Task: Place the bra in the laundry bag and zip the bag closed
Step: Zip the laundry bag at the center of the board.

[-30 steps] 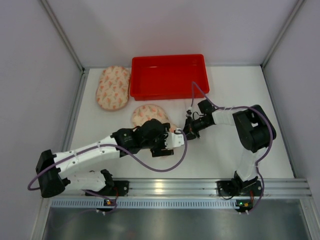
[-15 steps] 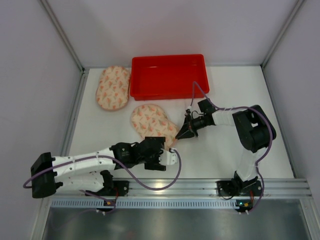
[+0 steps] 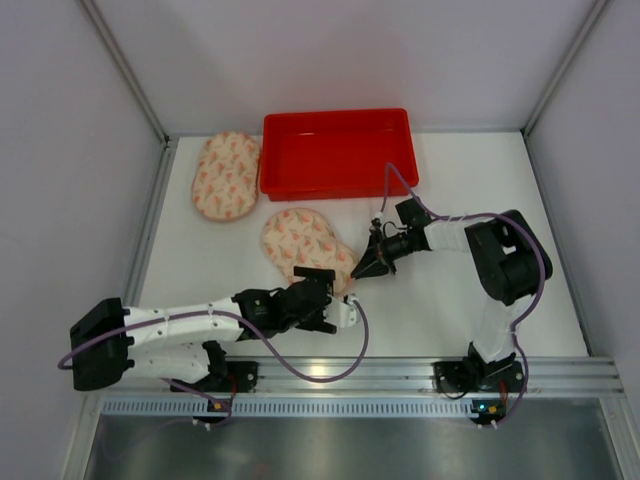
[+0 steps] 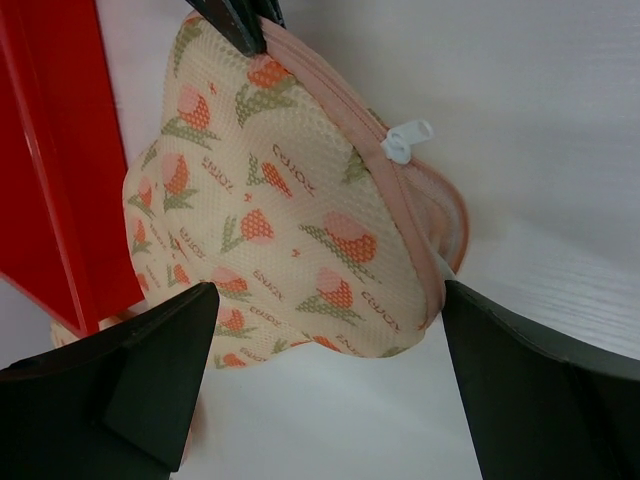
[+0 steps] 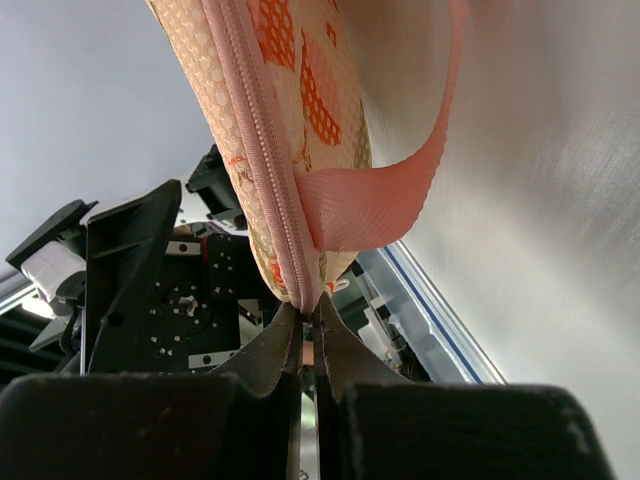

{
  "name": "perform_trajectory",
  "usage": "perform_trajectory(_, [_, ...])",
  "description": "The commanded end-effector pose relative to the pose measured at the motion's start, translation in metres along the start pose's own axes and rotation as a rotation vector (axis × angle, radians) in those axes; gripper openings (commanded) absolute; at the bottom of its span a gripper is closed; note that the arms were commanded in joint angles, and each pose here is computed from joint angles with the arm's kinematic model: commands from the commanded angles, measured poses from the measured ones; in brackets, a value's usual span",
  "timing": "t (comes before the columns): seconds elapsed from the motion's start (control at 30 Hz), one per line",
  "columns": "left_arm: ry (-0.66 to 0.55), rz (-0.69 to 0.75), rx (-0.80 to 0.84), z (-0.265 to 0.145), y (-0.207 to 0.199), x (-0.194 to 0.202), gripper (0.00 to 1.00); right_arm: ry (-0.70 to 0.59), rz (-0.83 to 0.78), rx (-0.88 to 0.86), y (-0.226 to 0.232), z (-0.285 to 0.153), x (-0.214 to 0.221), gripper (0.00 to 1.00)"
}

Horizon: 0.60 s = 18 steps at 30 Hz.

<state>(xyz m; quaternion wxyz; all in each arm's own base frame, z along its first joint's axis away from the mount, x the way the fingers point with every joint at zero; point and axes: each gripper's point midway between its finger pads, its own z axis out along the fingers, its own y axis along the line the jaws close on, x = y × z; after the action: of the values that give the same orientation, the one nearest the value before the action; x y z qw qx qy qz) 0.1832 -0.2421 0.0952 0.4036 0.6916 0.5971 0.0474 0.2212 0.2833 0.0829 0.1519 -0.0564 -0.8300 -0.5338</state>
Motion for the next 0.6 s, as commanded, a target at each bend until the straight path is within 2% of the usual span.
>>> perform_trajectory(0.0, [-0.033,0.001,-0.128,0.002,0.024,-0.01,0.99,0.018,-0.046,-0.04,0.01,-0.005,0.006,0.0])
perform_trajectory(0.2, [-0.06,-0.018,-0.22,0.0,0.043,-0.019,0.99,0.008,-0.05,-0.032,0.01,-0.004,0.006,0.0])
perform_trajectory(0.57, [-0.068,-0.044,-0.337,0.03,0.059,-0.035,0.99,0.044,-0.066,-0.054,0.016,0.003,0.015,0.0])
